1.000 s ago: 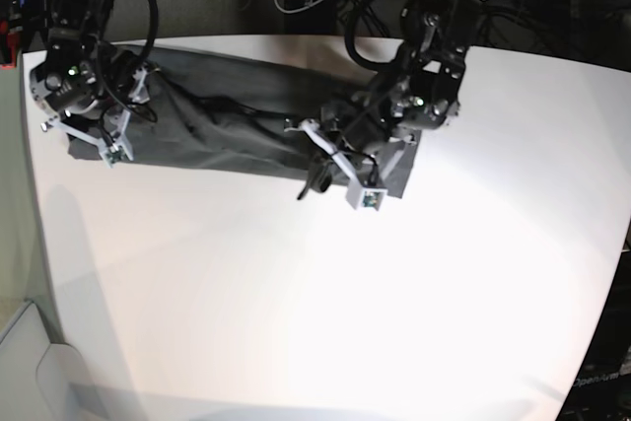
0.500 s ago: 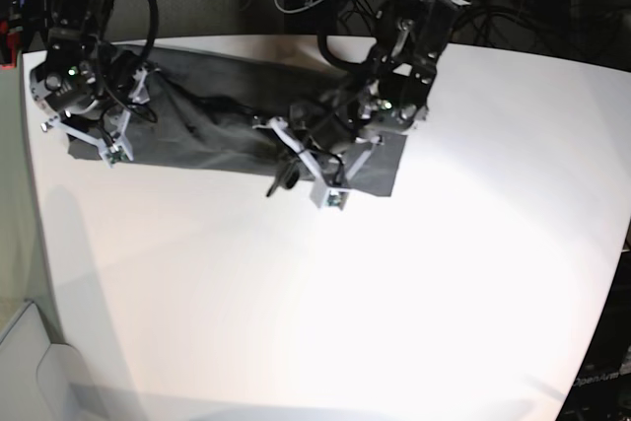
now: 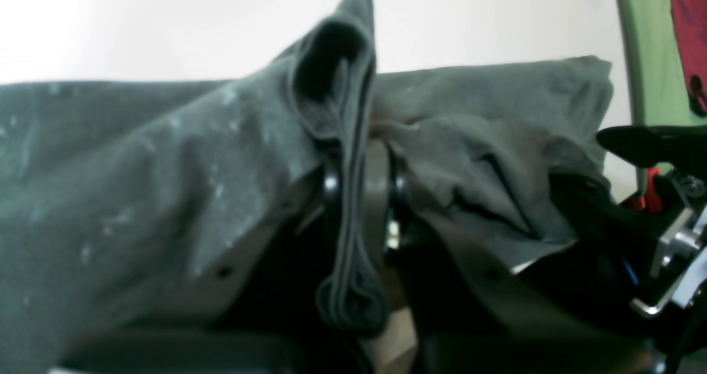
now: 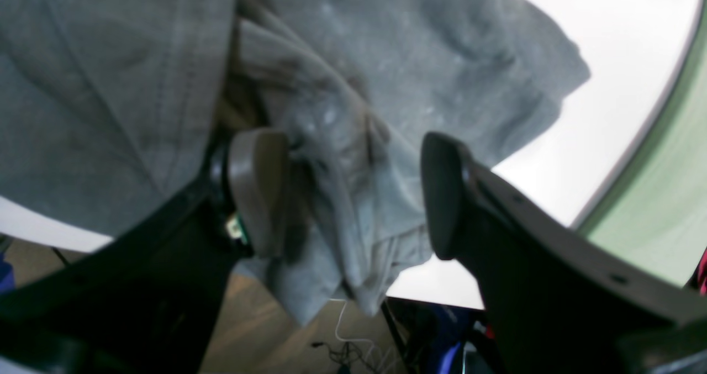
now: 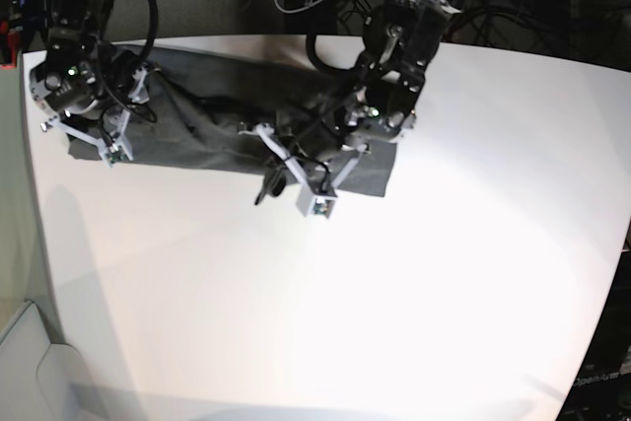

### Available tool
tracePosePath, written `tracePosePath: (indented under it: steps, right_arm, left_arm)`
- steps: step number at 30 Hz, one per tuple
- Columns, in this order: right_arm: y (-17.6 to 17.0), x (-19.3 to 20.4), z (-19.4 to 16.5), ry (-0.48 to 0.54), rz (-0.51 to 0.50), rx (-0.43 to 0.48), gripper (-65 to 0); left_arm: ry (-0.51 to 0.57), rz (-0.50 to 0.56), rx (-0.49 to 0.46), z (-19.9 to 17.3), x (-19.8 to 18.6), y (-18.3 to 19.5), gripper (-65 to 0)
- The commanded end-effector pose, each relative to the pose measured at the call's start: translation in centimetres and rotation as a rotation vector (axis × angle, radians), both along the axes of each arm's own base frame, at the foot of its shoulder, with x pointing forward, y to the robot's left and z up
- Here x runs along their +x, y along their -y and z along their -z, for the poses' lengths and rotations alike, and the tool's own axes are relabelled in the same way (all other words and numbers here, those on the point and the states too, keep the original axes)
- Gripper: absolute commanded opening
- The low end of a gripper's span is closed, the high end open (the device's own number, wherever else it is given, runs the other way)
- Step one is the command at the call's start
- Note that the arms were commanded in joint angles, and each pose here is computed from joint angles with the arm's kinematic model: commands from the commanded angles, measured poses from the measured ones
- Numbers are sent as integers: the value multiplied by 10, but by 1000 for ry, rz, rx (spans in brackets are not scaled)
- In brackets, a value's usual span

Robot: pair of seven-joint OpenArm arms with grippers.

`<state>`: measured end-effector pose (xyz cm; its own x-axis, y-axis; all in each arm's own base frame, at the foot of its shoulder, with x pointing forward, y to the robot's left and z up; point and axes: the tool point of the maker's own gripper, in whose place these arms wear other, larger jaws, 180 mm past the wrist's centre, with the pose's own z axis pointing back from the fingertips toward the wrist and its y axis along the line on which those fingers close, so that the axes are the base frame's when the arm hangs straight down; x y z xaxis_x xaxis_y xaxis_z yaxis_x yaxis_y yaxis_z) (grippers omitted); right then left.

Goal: Layout the t-shirt on the table in an organized manner, then fold the t-shirt properly
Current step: 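Lay the held end onto the shirt middle and release the left gripper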

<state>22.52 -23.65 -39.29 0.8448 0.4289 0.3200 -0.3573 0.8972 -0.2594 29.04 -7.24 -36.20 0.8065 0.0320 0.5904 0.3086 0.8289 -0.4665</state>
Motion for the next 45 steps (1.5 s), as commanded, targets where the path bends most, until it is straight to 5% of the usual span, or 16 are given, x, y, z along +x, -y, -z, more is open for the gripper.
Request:
tracePosePath:
  steps: [1, 7, 10, 15, 18, 23, 28, 35, 45]
  right_arm:
    - [3, 8, -9, 35, -5, -12, -269]
    - [3, 12, -12, 47, -6, -12, -269]
    - [3, 15, -13, 55, -6, -12, -269]
    - [4, 22, -20, 77, -2, -16, -269]
    - [5, 24, -25, 89, 0, -22, -269]
    - [7, 27, -43, 130, -1, -54, -267]
    - [19, 22, -48, 102, 71, -69, -263]
    - [57, 5, -53, 78, 313, -47, -212]
    - [47, 6, -35, 46, 347, 25, -212]
  left_arm:
    - [36, 5, -38, -15, 7, 8, -606]
    - [38, 6, -42, -16, 5, 8, -267]
    - [48, 17, -47, -18, 4, 10, -189]
    - [202, 63, -139, -60, 11, 14, -189]
    - [244, 11, -144, -72, 22, -14, -189]
    - [212, -146, -64, -51, 34, -105, -184]
    - [160, -235, -49, -34, 39, -149, -183]
    - [48, -268, -32, 4, 41, -161, -183]
    - [0, -144, 33, 25, 43, -137, -185]
